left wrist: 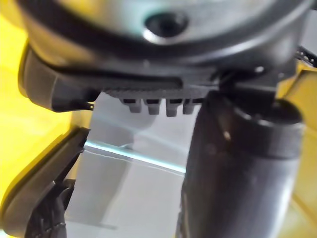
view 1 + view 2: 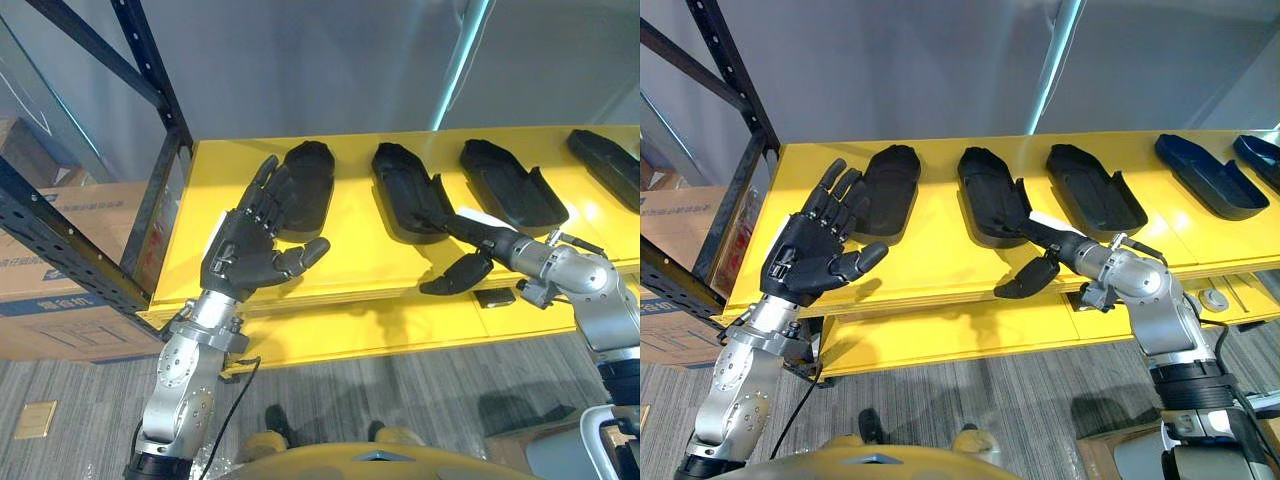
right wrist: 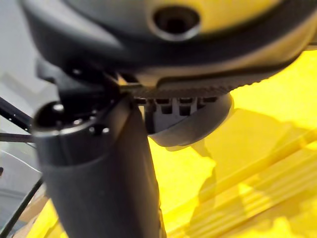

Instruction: Walk over and take three plastic housings, then place them on the shelf

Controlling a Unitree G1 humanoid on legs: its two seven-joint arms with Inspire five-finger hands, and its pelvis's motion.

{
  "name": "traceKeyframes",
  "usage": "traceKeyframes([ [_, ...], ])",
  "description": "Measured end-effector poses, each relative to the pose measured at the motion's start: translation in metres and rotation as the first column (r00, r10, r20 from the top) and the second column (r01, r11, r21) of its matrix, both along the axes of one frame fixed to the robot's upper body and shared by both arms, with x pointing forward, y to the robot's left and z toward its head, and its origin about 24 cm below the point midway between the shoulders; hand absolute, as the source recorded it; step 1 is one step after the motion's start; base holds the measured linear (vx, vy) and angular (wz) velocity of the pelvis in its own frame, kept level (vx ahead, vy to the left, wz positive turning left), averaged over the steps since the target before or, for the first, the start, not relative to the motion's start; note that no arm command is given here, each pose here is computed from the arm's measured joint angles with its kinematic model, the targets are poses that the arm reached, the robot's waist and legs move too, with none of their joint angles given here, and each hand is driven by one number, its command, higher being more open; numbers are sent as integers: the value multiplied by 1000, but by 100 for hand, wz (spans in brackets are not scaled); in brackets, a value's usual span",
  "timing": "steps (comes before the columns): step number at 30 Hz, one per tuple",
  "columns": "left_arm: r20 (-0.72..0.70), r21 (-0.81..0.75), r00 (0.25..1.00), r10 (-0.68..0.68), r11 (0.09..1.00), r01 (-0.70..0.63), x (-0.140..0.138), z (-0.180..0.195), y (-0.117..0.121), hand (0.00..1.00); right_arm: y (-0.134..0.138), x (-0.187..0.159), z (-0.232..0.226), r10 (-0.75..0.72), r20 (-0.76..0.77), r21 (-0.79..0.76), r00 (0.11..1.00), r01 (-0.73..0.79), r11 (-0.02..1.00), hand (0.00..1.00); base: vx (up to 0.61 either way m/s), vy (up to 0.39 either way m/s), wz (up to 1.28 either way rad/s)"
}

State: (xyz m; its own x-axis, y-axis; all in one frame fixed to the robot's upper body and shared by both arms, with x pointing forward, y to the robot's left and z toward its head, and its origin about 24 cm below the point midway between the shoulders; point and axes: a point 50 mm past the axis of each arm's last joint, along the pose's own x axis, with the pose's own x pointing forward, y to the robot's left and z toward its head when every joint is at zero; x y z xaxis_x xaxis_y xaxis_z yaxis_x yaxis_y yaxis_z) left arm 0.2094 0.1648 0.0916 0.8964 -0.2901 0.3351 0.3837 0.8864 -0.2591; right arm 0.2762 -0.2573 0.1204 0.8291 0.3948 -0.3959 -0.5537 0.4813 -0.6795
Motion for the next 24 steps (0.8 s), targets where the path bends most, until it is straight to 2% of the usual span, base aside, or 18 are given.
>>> traceKeyframes([
  [8, 4, 0, 1000, -2, 1000, 2, 1, 1, 0, 100, 2, -3, -1, -2, 4, 1, 1000, 2, 1000, 100, 0, 0, 0],
  [12, 3, -2, 1000, -2, 1000, 2, 1, 1, -1, 100, 2, 0, 8, -50, 152, 31, 987, 46, 998, 100, 0, 0, 0],
  [14, -2, -3, 1000, 1, 1000, -1, 1, -1, 0, 100, 4, 2, 20, -64, 305, 62, 950, 47, 997, 100, 0, 0, 2],
  [16, 0, -15, 1000, 2, 1000, -2, 1, -4, -2, 100, 4, 1, 47, -126, 526, 177, 841, 36, 983, 100, 0, 0, 13],
  [17, -1, -23, 1000, 0, 1000, 0, 0, -4, -3, 100, 3, -1, 55, -155, 582, 214, 798, 34, 976, 100, 7, 13, 27],
  [19, 0, -53, 1000, 2, 999, -2, 0, -4, -8, 100, 1, -17, 86, -303, 761, 375, 573, -8, 927, 100, 14, 32, 37],
  [20, -2, -59, 1000, 7, 998, -7, 1, -4, -8, 100, 2, -21, 92, -327, 785, 399, 526, -28, 916, 100, 22, 34, 35],
  [21, -4, -70, 1000, 20, 997, -20, 1, -4, -9, 100, 10, -32, 101, -364, 822, 443, 438, -90, 892, 100, 25, 20, 24],
  [23, 5, -77, 999, 32, 996, -32, 0, 0, -10, 100, 20, -40, 100, -386, 826, 476, 410, -143, 868, 100, 34, 13, 23],
  [24, 23, -86, 999, 40, 996, -37, -1, 6, -11, 100, 28, -44, 93, -395, 813, 500, 429, -167, 850, 100, 38, 6, 21],
])
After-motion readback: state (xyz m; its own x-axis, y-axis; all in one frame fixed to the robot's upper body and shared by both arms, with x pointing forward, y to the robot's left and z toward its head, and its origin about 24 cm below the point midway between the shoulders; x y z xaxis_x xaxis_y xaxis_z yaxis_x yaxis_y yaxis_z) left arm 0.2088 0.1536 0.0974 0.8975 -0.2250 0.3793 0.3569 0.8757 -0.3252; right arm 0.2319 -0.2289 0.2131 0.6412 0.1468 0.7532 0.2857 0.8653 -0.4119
